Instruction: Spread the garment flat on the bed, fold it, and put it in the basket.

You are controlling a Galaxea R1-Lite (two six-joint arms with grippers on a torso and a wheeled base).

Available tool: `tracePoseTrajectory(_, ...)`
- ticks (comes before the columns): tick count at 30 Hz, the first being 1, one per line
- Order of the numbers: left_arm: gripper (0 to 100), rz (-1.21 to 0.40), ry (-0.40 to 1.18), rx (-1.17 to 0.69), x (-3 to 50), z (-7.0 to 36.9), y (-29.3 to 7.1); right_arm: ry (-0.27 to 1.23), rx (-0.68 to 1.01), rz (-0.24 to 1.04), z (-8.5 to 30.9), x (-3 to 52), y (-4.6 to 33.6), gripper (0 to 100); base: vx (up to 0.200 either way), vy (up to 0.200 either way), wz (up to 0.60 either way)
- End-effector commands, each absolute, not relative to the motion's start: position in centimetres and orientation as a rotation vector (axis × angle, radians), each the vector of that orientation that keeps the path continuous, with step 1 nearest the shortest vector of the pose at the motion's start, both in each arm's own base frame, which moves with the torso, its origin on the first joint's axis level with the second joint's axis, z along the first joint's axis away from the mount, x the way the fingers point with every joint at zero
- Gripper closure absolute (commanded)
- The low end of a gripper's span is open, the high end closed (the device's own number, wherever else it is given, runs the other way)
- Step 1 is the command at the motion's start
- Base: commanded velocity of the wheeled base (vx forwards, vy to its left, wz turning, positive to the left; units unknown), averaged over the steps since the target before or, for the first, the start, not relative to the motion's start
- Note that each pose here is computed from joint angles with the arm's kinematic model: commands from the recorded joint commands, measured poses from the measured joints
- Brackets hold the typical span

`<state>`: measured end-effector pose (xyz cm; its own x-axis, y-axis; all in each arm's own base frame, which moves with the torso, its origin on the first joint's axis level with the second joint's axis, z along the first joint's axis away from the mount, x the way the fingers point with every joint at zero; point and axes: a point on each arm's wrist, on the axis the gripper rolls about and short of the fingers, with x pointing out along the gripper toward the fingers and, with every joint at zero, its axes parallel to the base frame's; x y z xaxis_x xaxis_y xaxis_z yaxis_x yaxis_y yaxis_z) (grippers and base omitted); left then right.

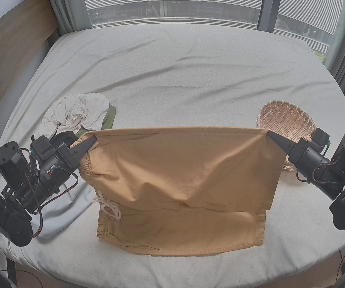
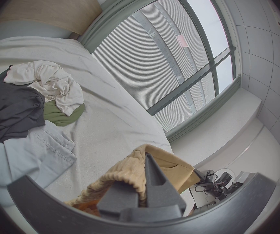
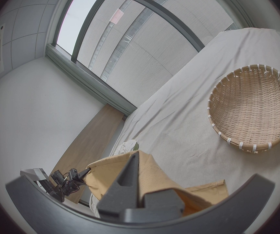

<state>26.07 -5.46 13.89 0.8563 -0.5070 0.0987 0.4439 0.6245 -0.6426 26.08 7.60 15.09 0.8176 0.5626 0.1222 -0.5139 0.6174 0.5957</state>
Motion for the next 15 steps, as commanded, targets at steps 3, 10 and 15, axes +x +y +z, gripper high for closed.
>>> tracePoseTrajectory(3,100,-0.519,0.086,-0.711,26.22,13.87,-4.65,0.075,0.659,0.61,15.09,26.88,7.43,100,0.0,0.0,0.0)
tracePoseTrajectory(10,100,-0.52,0.076,-0.713,26.32,14.1,-4.5,0.049,0.65,0.615,15.69,27.48,6.91,100,0.0,0.0,0.0)
tracePoseTrajectory(15,100,-0.536,0.087,-0.709,26.24,13.93,-5.03,0.079,0.649,0.629,15.48,27.49,7.01,100,0.0,0.0,0.0)
